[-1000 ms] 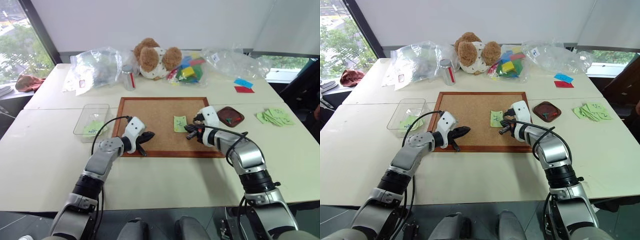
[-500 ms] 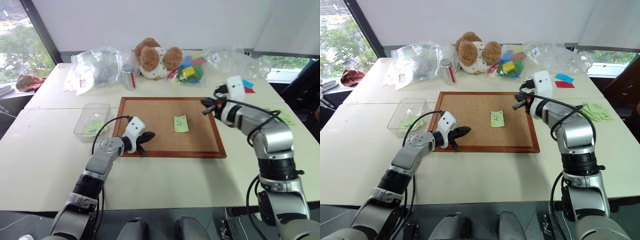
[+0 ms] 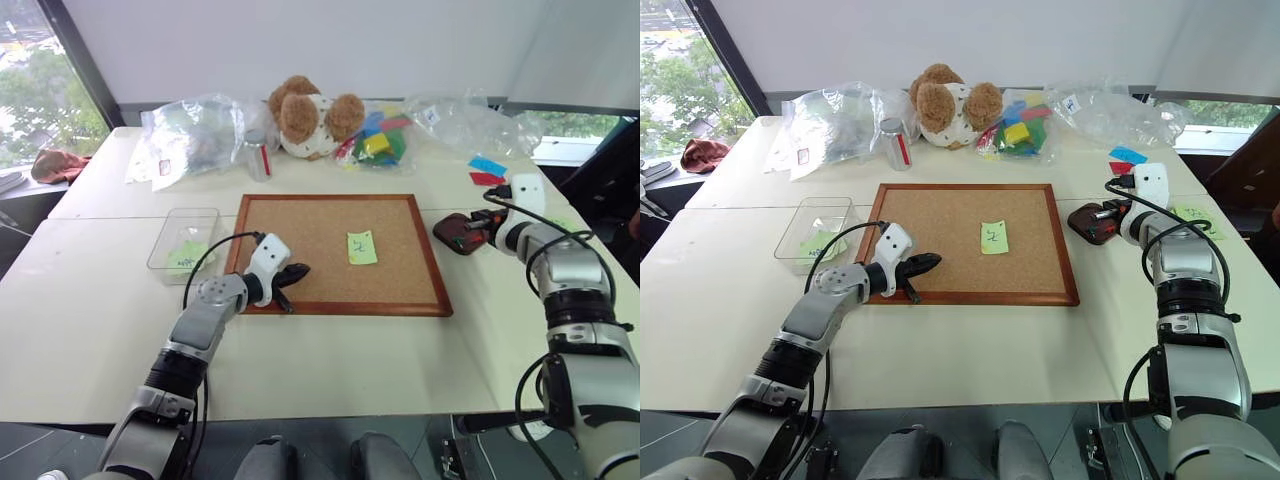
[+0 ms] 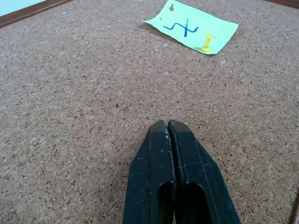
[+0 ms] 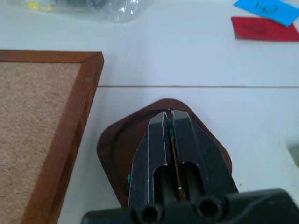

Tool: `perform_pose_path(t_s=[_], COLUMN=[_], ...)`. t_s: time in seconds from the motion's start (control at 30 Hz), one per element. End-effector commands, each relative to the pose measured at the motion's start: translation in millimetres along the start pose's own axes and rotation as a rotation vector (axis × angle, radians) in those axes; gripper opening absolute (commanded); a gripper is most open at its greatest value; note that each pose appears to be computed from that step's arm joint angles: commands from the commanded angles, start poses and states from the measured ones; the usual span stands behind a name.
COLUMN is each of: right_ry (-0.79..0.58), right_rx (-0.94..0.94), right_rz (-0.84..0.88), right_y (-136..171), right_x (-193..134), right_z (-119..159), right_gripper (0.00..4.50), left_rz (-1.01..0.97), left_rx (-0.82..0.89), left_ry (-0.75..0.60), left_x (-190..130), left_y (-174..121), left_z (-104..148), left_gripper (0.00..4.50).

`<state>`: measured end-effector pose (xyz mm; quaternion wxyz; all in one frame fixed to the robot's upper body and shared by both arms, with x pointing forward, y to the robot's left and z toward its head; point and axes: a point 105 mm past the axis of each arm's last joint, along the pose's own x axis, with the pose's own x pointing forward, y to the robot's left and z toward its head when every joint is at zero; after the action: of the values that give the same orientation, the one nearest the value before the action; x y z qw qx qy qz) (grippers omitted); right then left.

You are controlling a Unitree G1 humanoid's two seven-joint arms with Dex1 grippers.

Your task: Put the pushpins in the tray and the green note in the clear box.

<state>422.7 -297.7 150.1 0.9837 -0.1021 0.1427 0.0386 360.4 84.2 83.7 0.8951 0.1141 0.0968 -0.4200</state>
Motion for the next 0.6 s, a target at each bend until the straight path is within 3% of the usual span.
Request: perform_pose_path(t_s=[0.03,0.23,0.33,0.53,0.6], right_ry=[-0.068,-0.046,-0.034,-0.052,-0.077], right_rx=[-0.014,-0.001,-0.006,-0.006,-0.004], right_rz=[-0.001,0.001,0.006,-0.002,0.002], right_y=[-0.9,1.8,3.8,1.7,1.2], right_x=[2.4,7.9,9.4,9.0,7.4], right_z=[17.7,6.3,1.7,8.1,17.5], right_gripper=[0.05,0.05,0.85,3.67,3.67], left_rz=[-0.022,-0.017,-0.013,-0.01,-0.011], left_rx=[-0.049,-0.053,-0.055,-0.056,-0.056], left_ry=[0.121,0.12,0.12,0.119,0.119], left_x=[-1.5,-2.3,-2.6,-3.0,-2.9], left_y=[-9.3,-9.2,-8.8,-8.1,-8.1], left_z=[-35.0,-35.0,-34.9,-34.2,-34.2], left_gripper=[0.0,0.0,0.0,0.0,0.0])
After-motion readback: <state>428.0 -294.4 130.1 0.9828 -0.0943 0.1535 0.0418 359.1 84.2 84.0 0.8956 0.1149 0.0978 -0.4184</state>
